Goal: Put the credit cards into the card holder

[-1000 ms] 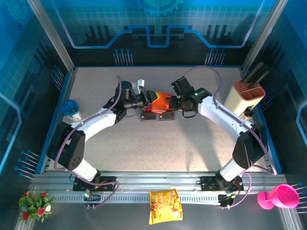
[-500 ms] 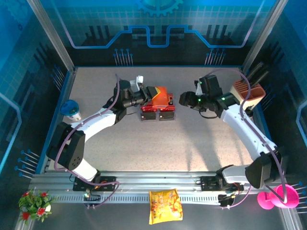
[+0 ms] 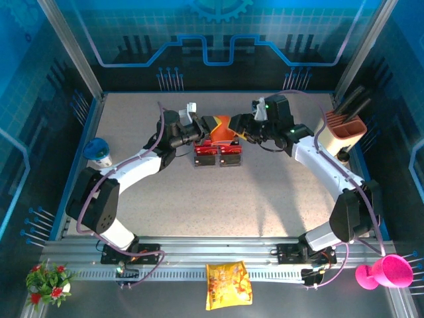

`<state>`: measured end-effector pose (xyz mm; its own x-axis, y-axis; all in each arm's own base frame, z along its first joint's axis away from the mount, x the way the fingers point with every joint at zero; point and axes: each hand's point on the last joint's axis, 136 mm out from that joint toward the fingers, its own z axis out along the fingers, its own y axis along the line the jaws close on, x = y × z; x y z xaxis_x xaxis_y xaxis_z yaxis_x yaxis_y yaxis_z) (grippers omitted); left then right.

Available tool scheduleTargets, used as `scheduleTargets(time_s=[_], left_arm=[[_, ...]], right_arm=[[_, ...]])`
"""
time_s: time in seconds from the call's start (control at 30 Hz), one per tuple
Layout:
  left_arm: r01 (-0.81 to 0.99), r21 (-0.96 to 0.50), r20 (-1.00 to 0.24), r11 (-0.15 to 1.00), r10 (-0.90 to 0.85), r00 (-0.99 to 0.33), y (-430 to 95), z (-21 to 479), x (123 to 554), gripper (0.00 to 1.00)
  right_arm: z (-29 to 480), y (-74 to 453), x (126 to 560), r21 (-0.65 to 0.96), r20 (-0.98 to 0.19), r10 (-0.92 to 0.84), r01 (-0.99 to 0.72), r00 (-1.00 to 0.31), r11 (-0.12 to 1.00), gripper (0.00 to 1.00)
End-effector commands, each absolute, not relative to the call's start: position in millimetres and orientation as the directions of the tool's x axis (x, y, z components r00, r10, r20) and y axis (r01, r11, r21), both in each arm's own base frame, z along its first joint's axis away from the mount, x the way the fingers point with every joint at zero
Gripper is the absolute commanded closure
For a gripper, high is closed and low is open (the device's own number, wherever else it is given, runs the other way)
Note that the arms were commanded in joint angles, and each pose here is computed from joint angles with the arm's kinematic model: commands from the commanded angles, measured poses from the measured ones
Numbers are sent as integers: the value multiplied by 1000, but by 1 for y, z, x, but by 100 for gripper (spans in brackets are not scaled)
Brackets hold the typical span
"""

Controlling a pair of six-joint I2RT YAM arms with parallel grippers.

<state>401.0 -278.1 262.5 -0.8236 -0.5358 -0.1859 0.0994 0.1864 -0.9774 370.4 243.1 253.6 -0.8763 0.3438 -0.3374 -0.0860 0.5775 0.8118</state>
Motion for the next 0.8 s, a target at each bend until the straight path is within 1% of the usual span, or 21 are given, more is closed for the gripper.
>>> scheduleTargets(time_s=[0.0, 0.17, 0.37, 0.77], left_arm=[[140, -979, -199, 148, -558, -806, -278, 279, 407, 89], [142, -980, -195, 137, -563, -803, -278, 281, 410, 89], [145, -981, -193, 130, -566, -802, -279, 282, 412, 89], [150, -982, -190, 117, -571, -798, -280, 284, 413, 89]], right_arm=[[257, 238, 375, 852, -320, 390, -83, -863, 517, 51], [246, 225, 373, 876, -285, 440, -45, -852, 481, 55], [237, 217, 371, 894, -251, 477, -13, -842, 447, 55], [246, 232, 375, 940, -200, 454, -39, -868, 340, 57]])
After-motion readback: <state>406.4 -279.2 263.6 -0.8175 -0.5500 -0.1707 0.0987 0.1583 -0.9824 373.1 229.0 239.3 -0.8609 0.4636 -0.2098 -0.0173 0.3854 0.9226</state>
